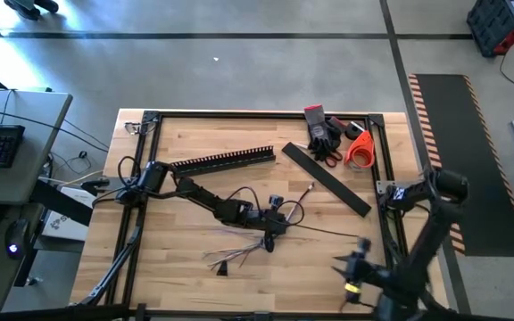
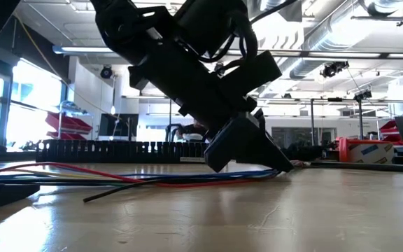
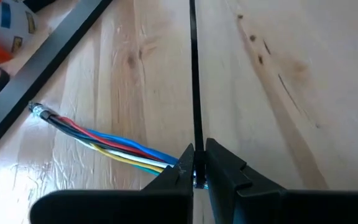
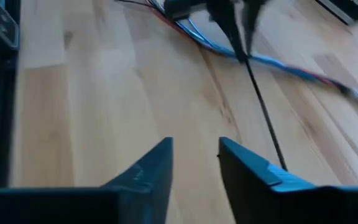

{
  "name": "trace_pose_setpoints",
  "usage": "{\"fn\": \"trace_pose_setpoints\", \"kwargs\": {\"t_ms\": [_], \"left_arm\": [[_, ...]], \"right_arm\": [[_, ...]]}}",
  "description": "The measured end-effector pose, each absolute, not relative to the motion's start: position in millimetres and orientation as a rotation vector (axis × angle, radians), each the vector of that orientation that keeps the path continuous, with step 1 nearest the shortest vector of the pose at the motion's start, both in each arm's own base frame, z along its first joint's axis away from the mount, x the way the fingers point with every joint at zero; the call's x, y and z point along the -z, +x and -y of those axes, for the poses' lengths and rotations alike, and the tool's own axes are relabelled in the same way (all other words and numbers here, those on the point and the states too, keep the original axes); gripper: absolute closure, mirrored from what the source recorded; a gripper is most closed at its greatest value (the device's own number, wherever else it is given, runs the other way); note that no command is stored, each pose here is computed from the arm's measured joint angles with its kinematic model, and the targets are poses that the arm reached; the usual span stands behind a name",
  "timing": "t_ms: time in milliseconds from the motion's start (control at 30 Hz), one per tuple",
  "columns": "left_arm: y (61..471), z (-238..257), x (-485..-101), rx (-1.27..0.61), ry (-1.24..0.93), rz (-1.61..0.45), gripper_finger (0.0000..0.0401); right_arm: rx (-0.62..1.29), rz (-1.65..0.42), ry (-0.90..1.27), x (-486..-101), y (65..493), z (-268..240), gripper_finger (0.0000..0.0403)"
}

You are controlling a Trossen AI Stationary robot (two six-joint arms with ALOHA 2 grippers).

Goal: Ziptie cables
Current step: Wrap the colored cables together using a zip tie

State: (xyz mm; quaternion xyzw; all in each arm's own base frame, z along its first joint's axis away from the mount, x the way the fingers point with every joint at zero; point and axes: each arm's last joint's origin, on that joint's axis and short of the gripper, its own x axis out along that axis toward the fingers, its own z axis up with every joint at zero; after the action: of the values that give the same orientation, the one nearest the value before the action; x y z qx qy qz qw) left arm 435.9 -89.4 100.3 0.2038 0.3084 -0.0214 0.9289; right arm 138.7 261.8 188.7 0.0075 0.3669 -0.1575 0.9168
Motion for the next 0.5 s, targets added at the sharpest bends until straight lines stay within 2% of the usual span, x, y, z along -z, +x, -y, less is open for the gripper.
{"fn": "trace_pose_setpoints", "kwargs": {"t_ms": [100, 200, 367, 500], "left_arm": [[435.9, 90.3, -100.2, 0.072, 0.4, -0.63, 0.0401], [435.9, 91.1, -100.1, 0.094, 0.381, -0.63, 0.0401], [436.0, 91.7, -100.2, 0.109, 0.359, -0.628, 0.0401], [436.0, 92.1, -100.3, 0.116, 0.345, -0.625, 0.0401]], "right_arm": [[0.291, -0.742, -0.038, -160.7, 164.5, -245.0, 0.0259], [0.265, -0.728, -0.145, -136.8, 187.7, -220.7, 0.0246], [0.241, -0.765, -0.332, -119.8, 219.0, -181.5, 0.0249], [0.177, -0.864, -0.344, -114.1, 235.5, -158.4, 0.0259]]}}
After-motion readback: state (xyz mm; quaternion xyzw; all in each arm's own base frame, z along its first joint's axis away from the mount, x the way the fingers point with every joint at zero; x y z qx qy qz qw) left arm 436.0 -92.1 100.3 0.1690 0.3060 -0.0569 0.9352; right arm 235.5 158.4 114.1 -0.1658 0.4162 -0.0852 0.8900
